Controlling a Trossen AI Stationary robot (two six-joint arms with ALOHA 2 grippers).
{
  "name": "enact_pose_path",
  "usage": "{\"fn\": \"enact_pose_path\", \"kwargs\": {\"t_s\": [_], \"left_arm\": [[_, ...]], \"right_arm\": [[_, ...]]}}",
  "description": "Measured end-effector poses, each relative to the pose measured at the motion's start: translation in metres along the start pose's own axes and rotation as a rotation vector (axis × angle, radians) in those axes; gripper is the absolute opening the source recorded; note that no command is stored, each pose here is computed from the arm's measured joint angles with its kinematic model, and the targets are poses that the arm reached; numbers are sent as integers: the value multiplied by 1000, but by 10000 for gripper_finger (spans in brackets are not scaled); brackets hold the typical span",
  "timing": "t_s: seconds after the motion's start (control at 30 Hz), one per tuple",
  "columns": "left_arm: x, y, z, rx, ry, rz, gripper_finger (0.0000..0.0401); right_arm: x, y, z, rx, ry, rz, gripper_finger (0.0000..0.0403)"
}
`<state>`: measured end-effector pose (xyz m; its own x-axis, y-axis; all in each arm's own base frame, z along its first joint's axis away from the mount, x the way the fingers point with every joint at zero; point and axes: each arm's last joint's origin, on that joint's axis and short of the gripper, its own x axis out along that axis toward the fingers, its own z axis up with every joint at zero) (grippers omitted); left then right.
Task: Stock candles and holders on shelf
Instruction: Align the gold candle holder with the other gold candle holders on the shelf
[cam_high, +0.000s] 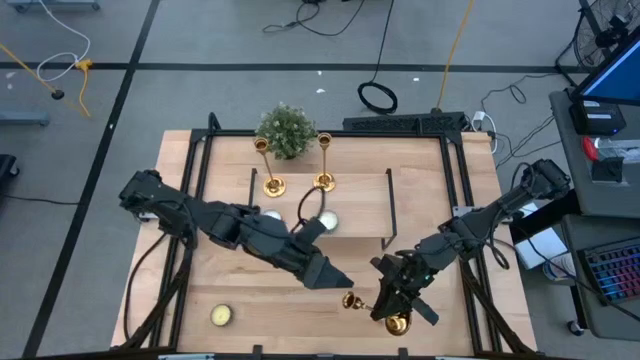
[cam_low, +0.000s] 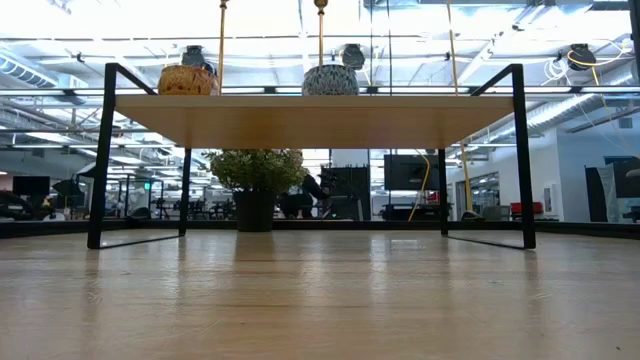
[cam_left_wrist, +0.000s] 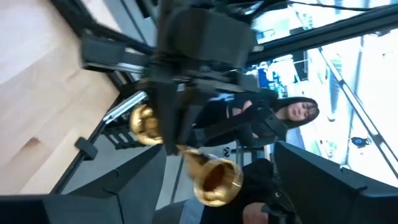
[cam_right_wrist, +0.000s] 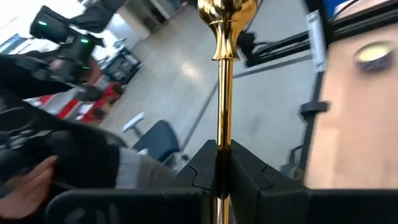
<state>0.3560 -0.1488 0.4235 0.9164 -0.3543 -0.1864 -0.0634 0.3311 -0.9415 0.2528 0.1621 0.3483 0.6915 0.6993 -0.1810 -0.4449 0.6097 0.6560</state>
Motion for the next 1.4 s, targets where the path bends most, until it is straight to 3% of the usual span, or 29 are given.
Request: {"fn": "enact_pose_path", "kwargs": {"t_s": [0.2, 0.47, 0.63, 0.8, 1.0, 1.4], "left_arm": [[-39, -28, -6, 75, -85, -53, 280], [-71, -45, -30, 119, -170, -24, 267], [-72, -45, -45, 101, -158, 8, 268], [-69, -41, -56, 90, -170, 52, 268], [-67, -36, -65, 74, -211, 104, 269], [-44, -24, -84, 27, -238, 157, 269]], "right_arm": [[-8, -7, 10, -32, -94, -103, 17], [-28, -10, 27, -108, -254, -243, 17], [-44, -9, 38, -202, -320, -280, 17], [-56, -5, 48, -292, -369, -221, 17], [-66, -7, 56, -325, -369, -173, 17], [-77, -19, 71, -385, -449, -232, 17]]}}
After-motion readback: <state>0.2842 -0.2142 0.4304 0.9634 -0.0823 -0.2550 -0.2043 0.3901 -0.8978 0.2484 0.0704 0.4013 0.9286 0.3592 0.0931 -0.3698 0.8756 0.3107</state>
